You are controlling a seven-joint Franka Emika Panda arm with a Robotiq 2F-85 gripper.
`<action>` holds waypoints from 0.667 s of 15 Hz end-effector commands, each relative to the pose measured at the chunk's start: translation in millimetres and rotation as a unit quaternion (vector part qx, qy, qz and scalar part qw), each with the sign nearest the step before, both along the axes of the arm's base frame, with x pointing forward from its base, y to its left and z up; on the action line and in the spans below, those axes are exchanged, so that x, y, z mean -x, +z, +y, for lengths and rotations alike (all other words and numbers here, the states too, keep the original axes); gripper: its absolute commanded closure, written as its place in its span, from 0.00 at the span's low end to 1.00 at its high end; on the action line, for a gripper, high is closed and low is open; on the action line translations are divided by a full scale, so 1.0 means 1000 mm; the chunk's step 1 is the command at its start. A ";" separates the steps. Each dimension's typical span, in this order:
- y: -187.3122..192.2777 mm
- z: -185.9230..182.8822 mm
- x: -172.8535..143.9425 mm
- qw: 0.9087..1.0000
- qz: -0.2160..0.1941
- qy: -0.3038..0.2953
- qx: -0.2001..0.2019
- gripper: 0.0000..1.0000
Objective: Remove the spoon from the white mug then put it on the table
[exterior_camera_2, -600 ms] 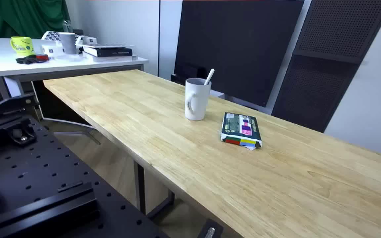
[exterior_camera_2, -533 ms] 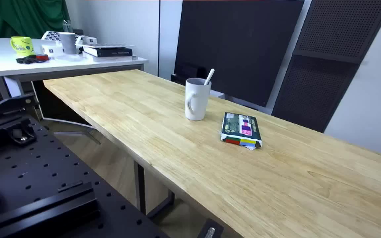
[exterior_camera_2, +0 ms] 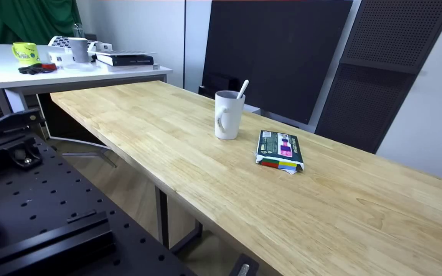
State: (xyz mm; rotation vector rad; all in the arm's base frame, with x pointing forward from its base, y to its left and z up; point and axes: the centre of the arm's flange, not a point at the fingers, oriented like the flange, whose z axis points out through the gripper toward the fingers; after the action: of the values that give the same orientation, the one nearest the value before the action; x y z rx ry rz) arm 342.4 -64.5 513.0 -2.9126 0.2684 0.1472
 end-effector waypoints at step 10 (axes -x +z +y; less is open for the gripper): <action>0.016 -0.036 -0.093 0.999 -0.027 0.015 0.006 0.00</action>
State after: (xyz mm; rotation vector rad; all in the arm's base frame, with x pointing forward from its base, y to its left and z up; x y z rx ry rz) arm 393.1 -87.7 516.0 -2.9367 0.2284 0.0754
